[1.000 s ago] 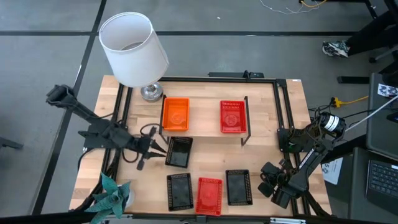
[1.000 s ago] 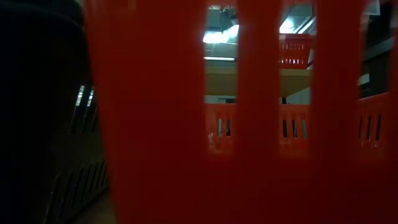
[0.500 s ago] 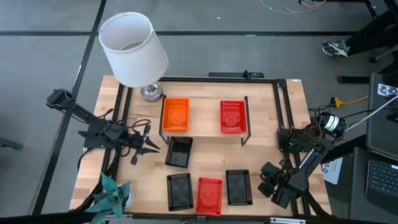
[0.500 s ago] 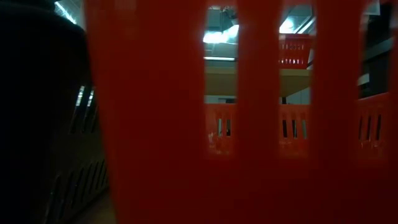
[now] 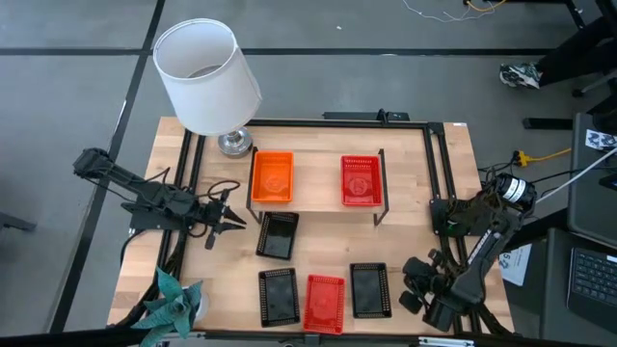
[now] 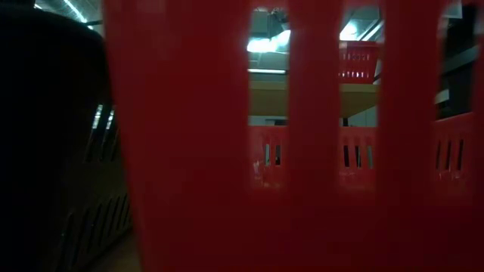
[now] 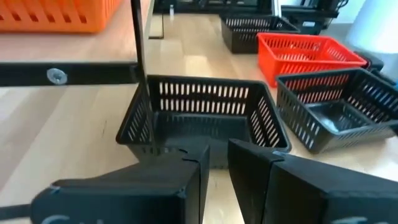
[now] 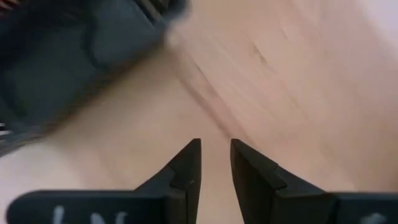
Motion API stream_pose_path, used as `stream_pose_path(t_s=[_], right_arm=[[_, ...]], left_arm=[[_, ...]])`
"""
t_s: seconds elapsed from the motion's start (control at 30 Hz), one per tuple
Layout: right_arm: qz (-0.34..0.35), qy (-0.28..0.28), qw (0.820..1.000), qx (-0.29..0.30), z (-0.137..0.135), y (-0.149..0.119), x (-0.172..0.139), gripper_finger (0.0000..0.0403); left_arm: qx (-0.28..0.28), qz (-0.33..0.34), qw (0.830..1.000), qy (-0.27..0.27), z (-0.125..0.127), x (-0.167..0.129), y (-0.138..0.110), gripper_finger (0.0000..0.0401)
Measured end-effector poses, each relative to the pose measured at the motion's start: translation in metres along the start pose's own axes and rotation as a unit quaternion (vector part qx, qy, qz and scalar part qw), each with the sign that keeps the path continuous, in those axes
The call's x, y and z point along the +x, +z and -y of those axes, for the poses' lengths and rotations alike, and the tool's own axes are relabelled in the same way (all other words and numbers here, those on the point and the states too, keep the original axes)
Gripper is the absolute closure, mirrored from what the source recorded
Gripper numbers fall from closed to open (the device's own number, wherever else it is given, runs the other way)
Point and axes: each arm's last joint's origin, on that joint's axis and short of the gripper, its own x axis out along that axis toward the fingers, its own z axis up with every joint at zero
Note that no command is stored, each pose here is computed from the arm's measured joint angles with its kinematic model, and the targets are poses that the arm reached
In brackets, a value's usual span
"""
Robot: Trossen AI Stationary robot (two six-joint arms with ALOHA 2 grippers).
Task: Stack baskets on shelf by color
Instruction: Put the bottom right black bin on the shelf
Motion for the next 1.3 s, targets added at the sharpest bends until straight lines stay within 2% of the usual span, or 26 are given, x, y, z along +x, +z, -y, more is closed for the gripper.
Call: stream_pose_path(t_s=[0.1, 0.17, 0.37, 0.53, 0.63, 0.7, 1.13, 1.3], right_arm=[[0.03, 0.012, 0.999, -0.023, -0.011, 0.011, -0.029, 0.0317], [0.063, 0.04, 0.996, -0.043, -0.021, 0.019, -0.049, 0.0317], [0.128, 0.109, 0.977, -0.131, -0.042, 0.043, -0.099, 0.0317], [0.173, 0.123, 0.96, -0.182, -0.049, 0.068, -0.124, 0.0317], [0.18, 0.125, 0.957, -0.188, -0.051, 0.082, -0.131, 0.0317], [0.182, 0.124, 0.957, -0.188, -0.052, 0.089, -0.132, 0.0317], [0.185, 0.106, 0.959, -0.187, -0.052, 0.107, -0.127, 0.0317], [0.185, 0.106, 0.958, -0.193, -0.052, 0.107, -0.127, 0.0317]], left_arm=[[0.001, 0.0, 1.0, 0.0, 0.0, 0.0, 0.0, 0.0351], [0.011, -0.001, 1.0, 0.0, 0.0, 0.0, 0.0, 0.0351], [0.026, -0.001, 1.0, 0.003, 0.0, 0.0, 0.0, 0.0351], [0.067, 0.025, 0.996, 0.048, -0.003, -0.002, 0.005, 0.0351], [0.059, 0.043, 0.993, 0.095, -0.006, -0.004, 0.007, 0.0351], [0.056, 0.045, 0.992, 0.108, -0.006, -0.005, 0.008, 0.0351], [0.06, 0.045, 0.991, 0.108, -0.006, -0.005, 0.008, 0.0351], [0.039, 0.103, 0.989, 0.099, -0.006, -0.012, 0.017, 0.0351]])
